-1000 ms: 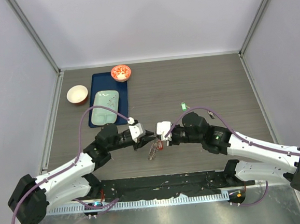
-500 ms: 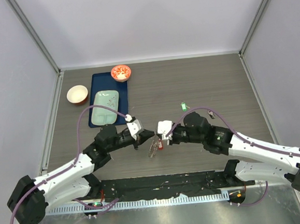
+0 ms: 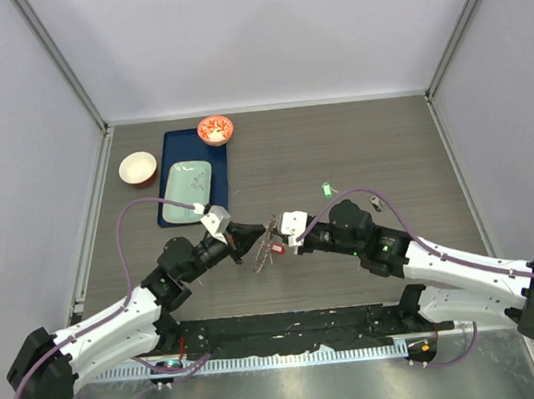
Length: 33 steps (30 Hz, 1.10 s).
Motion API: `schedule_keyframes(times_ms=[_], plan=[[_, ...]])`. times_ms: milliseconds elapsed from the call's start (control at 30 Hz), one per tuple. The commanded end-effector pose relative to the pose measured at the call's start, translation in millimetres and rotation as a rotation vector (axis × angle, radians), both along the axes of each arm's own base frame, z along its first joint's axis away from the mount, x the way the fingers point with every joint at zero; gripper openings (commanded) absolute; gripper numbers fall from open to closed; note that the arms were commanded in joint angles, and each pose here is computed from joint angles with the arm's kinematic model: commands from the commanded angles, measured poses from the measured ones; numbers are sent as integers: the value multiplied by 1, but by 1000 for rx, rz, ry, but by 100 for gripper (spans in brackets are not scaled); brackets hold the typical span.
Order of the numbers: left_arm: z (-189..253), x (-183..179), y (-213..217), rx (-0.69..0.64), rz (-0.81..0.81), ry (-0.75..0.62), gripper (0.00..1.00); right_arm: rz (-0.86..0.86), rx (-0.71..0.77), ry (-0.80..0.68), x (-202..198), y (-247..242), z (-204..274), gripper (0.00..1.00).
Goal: Put the keys on the keyring
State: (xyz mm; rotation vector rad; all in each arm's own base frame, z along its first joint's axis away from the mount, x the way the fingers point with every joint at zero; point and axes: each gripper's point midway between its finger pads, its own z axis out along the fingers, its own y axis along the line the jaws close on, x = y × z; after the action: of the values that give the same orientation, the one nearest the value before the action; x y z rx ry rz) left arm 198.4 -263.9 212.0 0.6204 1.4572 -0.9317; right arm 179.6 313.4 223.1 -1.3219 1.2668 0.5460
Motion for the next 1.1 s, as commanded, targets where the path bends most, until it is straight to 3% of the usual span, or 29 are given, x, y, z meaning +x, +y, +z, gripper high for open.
schedule_keyframes(times_ms=[0,400,800,1067], plan=[[57,21,22,-223,160,-91,0,31,43,37,-9,8,-2,1],[70,15,31,-280,170,-73,0,-119,-2,5,13,-7,-25,1],[70,18,25,-371,159,-8,0,-24,23,7,2,27,-27,1],[60,19,23,-381,154,10,0,-86,27,-47,11,18,-16,1]])
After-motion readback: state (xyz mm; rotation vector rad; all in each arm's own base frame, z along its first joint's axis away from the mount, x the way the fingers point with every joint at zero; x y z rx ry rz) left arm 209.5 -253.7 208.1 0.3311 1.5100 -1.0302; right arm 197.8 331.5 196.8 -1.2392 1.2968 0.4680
